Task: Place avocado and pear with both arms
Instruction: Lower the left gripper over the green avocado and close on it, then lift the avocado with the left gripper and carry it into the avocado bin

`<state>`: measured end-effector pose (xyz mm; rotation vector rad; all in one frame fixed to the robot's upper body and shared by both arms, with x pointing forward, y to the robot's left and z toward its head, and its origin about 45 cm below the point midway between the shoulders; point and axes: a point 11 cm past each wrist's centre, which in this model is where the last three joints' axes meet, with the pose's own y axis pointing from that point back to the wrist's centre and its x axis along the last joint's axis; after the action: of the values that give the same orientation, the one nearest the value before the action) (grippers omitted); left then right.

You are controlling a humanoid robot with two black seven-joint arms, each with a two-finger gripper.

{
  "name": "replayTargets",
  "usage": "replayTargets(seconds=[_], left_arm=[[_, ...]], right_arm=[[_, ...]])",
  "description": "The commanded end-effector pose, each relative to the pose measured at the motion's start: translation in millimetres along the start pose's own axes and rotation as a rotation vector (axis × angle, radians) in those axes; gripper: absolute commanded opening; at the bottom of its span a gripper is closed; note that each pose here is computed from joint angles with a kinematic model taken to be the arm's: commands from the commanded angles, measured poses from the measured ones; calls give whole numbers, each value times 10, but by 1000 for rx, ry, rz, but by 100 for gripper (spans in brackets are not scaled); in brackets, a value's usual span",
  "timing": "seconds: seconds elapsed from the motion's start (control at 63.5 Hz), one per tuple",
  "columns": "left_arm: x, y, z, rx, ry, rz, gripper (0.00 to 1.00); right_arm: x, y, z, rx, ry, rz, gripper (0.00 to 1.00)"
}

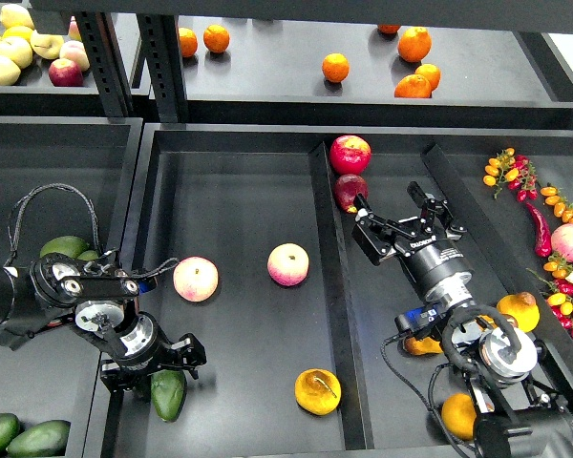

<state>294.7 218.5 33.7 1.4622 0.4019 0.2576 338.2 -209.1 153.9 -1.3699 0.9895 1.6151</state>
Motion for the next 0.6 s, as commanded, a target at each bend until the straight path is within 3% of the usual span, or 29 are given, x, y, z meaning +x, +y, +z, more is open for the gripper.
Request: replayTargets(seconds=[0.0,0.189,0.583], left_arm=[[-13,-2,23,-11,24,-11,88],[-35,-18,89,-24,38,-19,80],[-59,-32,65,-31,65,-37,52]], right_arm=[[0,0,0,0,0,0,100],[0,0,0,0,0,0,100],[-8,1,-5,1,1,-7,100]])
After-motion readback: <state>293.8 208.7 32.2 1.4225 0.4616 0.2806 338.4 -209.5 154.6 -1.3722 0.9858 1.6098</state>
